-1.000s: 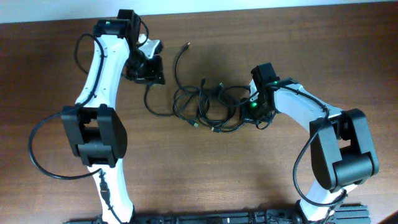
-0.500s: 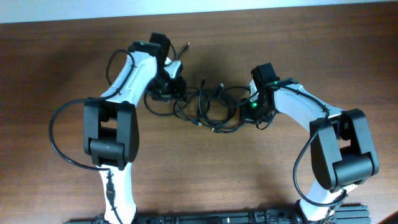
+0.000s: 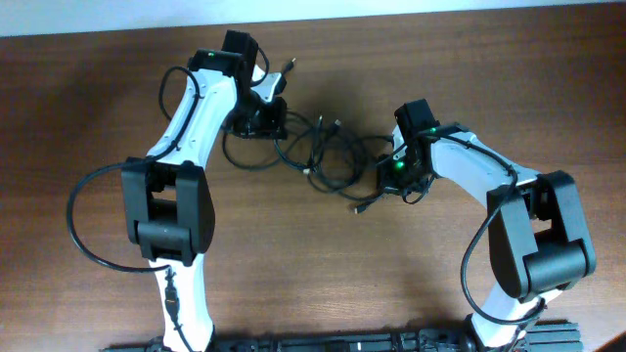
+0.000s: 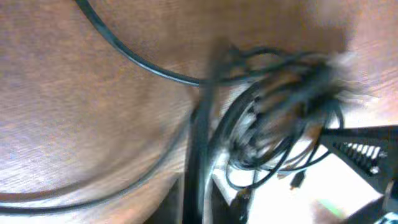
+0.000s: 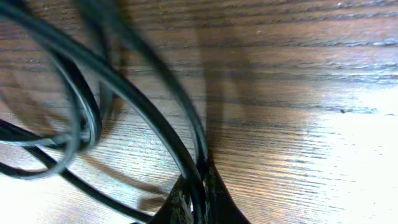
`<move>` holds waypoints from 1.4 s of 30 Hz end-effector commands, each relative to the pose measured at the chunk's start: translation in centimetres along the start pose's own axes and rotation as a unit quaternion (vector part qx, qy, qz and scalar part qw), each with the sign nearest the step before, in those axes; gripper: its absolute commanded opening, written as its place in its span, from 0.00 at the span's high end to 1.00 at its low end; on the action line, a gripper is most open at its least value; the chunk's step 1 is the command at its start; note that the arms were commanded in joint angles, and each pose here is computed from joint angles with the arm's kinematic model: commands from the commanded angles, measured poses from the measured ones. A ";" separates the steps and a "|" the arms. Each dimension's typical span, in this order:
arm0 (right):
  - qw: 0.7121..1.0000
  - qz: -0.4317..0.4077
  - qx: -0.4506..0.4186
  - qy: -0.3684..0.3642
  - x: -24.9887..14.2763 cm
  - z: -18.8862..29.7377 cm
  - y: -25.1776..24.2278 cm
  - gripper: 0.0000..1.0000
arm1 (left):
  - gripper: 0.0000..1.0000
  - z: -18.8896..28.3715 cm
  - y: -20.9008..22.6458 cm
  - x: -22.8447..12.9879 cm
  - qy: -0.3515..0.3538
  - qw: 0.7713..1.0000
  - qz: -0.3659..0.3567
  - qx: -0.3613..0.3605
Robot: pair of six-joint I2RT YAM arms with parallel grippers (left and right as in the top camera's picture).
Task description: Untangle cables
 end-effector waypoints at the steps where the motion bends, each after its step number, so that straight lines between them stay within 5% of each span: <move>1: 1.000 -0.002 -0.022 0.011 -0.7 -0.6 -1.1 0.96 | 0.30 0.6 -1.2 -0.1 -0.001 1.000 -0.012 -0.014; 13: 1.000 -0.002 -0.022 0.012 -0.8 -0.6 -1.1 0.96 | 0.38 -3.7 2.1 -1.7 0.013 0.998 -0.016 0.064; 15: 1.000 -0.002 -0.022 0.012 -0.8 -0.6 -1.1 0.96 | 0.57 -3.9 2.3 -1.9 0.016 0.998 -0.015 0.065; 16: 1.000 -0.002 -0.022 0.012 -0.8 -0.6 -1.1 0.96 | 0.79 -3.8 2.1 -1.7 0.012 0.998 -0.016 0.062; 18: 1.000 -0.002 -0.022 0.013 -0.8 -0.6 -1.1 0.96 | 1.00 -2.9 1.8 -0.6 -0.005 0.998 -0.019 0.059; 23: 1.000 -0.003 -0.023 0.016 -0.9 -0.6 -1.2 0.96 | 1.00 4.4 0.9 3.2 -0.068 0.997 -0.006 0.025; 27: 1.000 -0.003 -0.023 0.016 -0.9 -0.6 -1.2 0.96 | 1.00 9.4 -1.3 3.8 -0.080 0.987 0.017 -0.137; 42: 1.000 -0.003 -0.023 0.016 -0.9 -0.6 -1.2 0.96 | 1.00 8.8 1.3 1.4 -0.035 0.997 0.033 -0.068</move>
Point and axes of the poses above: each gripper's point midway between its finger pads, its own z axis back along the fingers, its own y axis along the line the jaws close on, x = y × z, the point moved 1 cm from there along z, back along the fingers, and after that the axes turned 6 degrees about z, right-handed, at the moved point
